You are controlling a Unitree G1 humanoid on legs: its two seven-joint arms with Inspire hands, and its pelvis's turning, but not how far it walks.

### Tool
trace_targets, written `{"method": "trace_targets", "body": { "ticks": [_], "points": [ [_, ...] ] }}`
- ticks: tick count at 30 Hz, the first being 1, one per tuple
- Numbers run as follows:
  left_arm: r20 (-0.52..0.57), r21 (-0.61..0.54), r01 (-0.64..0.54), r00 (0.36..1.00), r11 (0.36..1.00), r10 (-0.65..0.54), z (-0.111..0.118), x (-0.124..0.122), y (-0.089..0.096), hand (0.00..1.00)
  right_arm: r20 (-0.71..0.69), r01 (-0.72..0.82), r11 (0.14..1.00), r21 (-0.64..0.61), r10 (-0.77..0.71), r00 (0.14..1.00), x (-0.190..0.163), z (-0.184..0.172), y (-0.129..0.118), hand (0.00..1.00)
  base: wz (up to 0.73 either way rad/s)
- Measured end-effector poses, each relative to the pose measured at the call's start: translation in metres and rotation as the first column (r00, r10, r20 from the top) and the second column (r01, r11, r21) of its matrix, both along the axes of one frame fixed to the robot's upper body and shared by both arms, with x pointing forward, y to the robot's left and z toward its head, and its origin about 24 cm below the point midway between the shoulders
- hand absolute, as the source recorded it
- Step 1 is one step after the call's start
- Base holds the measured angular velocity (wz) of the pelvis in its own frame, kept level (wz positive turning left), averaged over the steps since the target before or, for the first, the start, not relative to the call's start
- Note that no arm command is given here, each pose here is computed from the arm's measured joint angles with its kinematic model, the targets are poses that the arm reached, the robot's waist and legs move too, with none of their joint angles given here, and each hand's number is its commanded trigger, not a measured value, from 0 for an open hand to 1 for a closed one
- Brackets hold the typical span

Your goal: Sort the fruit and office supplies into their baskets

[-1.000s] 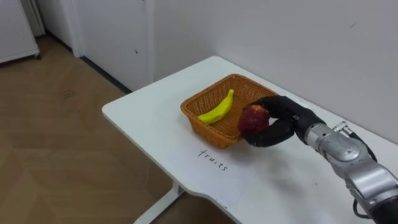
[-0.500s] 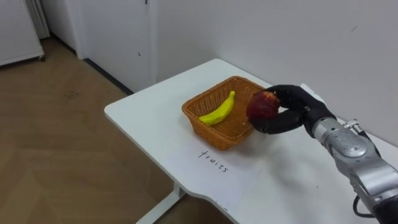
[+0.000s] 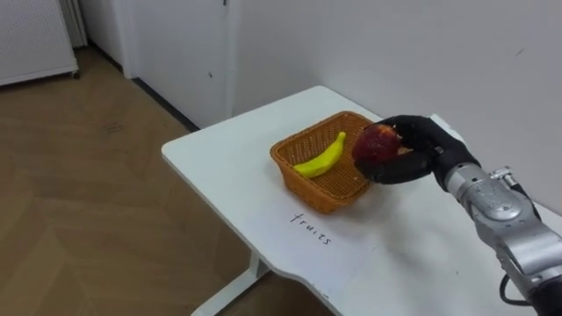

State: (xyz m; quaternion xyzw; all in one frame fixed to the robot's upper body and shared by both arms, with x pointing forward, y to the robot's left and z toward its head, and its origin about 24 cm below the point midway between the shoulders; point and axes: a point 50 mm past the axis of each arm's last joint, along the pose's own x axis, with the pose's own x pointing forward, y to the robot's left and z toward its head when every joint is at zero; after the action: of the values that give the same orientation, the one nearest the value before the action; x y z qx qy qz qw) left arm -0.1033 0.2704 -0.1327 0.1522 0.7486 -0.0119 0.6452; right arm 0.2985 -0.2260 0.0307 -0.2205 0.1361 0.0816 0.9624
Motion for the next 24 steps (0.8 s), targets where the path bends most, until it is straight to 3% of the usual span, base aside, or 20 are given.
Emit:
{"method": "trace_targets", "body": {
  "ticks": [10,16,20,24],
  "points": [
    [0.011,0.036,0.041,0.999,0.998,-0.041,0.003,0.007,0.012,0.0,-0.068,0.073,0.997,0.003,-0.072,0.995,0.005,-0.017,-0.007,1.0,0.04],
    [0.078,0.07,0.073,0.994,0.995,-0.079,0.004,0.035,0.031,0.0,-0.037,0.114,0.993,0.034,-0.113,0.993,0.025,-0.004,-0.004,1.0,0.1],
    [0.176,0.123,0.1,0.977,0.987,-0.121,0.01,0.071,0.052,0.0,0.016,0.127,0.992,-0.01,-0.127,0.992,0.047,0.016,0.001,1.0,-0.01],
    [0.256,0.13,0.108,0.957,0.986,-0.138,0.012,0.098,0.055,0.0,0.055,0.195,0.981,0.005,-0.195,0.979,0.06,0.03,-0.005,1.0,0.05]
  ]
}}
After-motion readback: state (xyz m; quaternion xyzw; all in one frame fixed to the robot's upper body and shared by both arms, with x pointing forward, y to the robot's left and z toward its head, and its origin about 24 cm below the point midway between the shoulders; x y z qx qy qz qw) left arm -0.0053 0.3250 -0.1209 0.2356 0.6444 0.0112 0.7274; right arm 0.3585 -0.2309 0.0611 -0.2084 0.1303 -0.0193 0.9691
